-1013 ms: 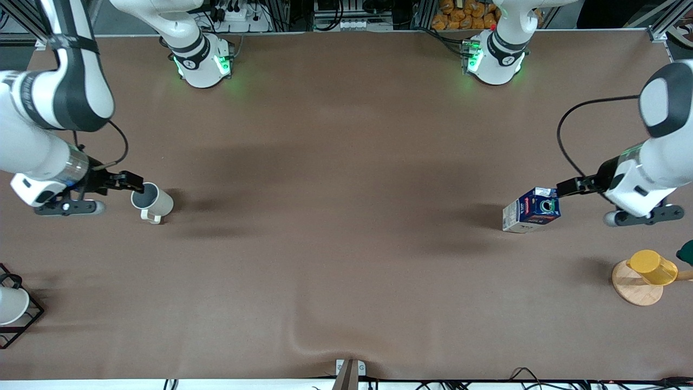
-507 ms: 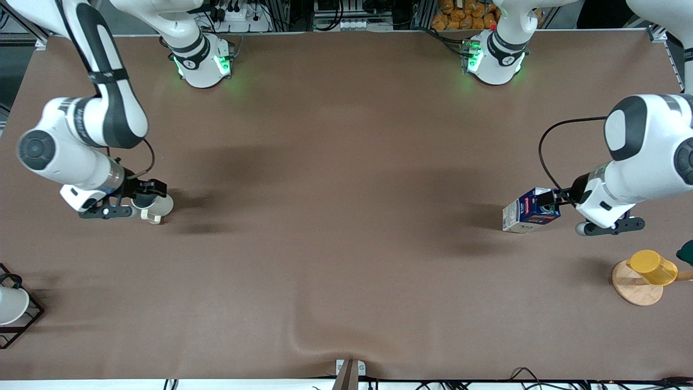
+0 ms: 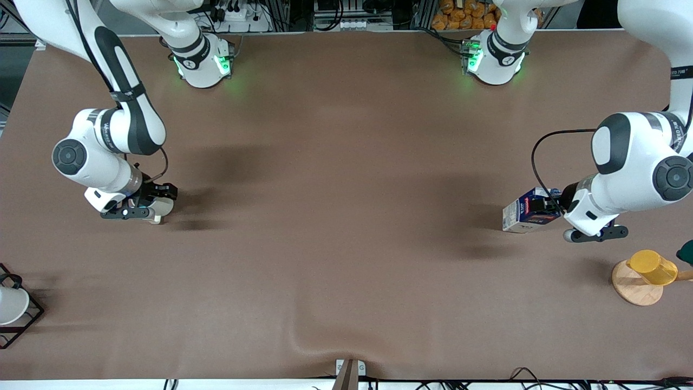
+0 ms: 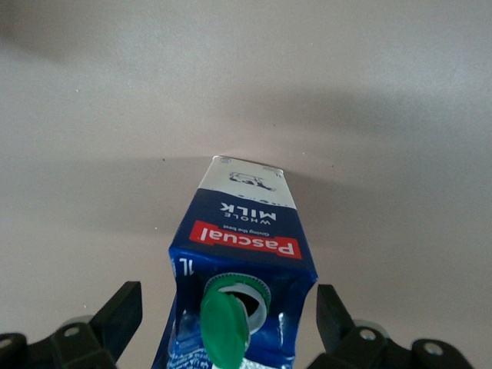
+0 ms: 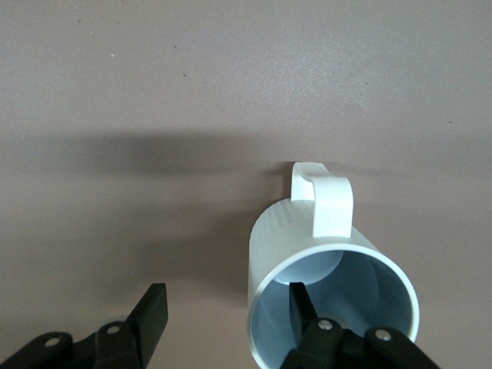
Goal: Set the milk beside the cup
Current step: 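Grasp the mug rim with the right gripper while the left gripper grasps the milk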
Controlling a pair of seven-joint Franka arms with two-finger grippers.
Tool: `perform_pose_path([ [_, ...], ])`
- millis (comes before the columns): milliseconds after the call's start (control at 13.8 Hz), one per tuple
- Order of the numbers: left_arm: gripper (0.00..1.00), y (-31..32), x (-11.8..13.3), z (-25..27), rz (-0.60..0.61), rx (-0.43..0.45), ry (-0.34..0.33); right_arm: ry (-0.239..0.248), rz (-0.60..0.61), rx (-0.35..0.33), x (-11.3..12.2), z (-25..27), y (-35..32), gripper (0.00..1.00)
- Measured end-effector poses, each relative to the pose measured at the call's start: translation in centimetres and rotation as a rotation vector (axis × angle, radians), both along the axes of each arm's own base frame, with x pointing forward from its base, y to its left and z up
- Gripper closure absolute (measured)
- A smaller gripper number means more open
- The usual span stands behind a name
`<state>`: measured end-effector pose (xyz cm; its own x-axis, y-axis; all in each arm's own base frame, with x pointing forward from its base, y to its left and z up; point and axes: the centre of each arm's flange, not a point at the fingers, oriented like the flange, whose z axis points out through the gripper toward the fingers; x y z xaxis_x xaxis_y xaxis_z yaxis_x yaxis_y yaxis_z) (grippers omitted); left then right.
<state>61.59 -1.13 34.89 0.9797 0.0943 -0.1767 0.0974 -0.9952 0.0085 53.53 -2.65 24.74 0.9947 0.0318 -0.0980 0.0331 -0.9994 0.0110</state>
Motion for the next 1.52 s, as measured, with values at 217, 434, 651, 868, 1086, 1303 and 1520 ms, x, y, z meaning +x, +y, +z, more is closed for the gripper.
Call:
perform_pose_path([
  [217, 0.0, 0.0, 0.0, -0.8, 0.0, -0.001, 0.013, 0.006, -0.009, -0.005, 0.0, -1.8, -0.4, 0.57],
  [434, 0.04, 0.0, 0.0, -1.1, -0.001, -0.001, 0.02, 0.003, -0.032, -0.008, 0.0, -2.4, -0.7, 0.77],
  [651, 0.18, 0.0, -0.1, -1.1, -0.002, -0.001, 0.026, -0.006, -0.035, -0.009, 0.4, -2.1, -0.8, 0.96],
  [868, 0.25, -0.1, -0.3, -1.2, -0.003, -0.001, 0.039, -0.001, -0.033, -0.008, 2.1, -0.2, -0.7, 0.96],
  [1086, 0.25, -0.2, 0.1, -0.6, -0.005, -0.002, 0.025, 0.064, -0.025, 0.0, 4.7, 4.9, -0.1, 0.96],
  [1303, 0.26, -0.4, 0.6, 0.7, -0.008, -0.002, 0.014, 0.042, -0.004, 0.023, 5.5, 8.6, 2.3, 0.96],
  [1520, 0.26, -0.4, 0.5, 0.7, -0.009, -0.002, 0.029, 0.051, -0.005, 0.055, 5.4, 8.7, 3.7, 0.96],
])
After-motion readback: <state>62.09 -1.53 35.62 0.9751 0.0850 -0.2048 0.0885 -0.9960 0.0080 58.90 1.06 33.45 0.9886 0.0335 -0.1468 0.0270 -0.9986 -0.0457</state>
